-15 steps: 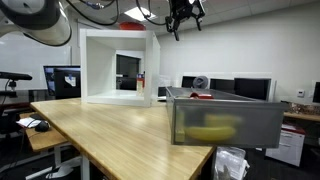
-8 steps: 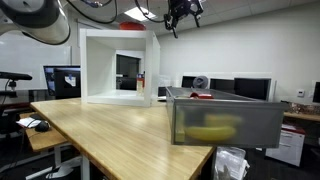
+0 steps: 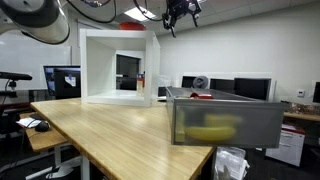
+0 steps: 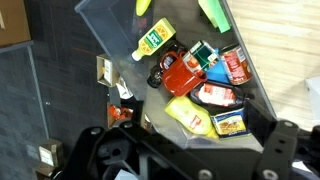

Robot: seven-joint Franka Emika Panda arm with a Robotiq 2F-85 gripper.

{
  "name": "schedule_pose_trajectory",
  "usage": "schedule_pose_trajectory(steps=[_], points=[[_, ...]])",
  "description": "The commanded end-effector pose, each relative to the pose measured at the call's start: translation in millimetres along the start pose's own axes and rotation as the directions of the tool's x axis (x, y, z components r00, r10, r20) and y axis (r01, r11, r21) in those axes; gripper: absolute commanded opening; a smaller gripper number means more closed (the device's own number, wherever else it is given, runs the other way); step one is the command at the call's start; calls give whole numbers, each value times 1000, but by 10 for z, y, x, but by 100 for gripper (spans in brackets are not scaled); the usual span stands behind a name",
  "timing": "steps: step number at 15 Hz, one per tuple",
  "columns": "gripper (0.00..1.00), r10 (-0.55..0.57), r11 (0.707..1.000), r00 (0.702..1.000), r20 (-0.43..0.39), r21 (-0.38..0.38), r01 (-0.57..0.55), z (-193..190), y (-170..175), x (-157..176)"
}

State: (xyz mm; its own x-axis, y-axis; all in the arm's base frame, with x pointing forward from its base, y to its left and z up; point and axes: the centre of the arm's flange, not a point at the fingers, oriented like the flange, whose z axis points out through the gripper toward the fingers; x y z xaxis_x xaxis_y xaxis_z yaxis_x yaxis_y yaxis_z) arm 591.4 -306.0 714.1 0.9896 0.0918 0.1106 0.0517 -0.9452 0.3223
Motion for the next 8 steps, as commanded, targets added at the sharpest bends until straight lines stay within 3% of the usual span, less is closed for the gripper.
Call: schedule_pose_trajectory(steps=[1, 8], points=[[100, -2, 1000, 1000, 5, 3, 2, 5, -4, -5], [100, -3, 1000, 1000, 11, 8, 3, 13, -8, -11]])
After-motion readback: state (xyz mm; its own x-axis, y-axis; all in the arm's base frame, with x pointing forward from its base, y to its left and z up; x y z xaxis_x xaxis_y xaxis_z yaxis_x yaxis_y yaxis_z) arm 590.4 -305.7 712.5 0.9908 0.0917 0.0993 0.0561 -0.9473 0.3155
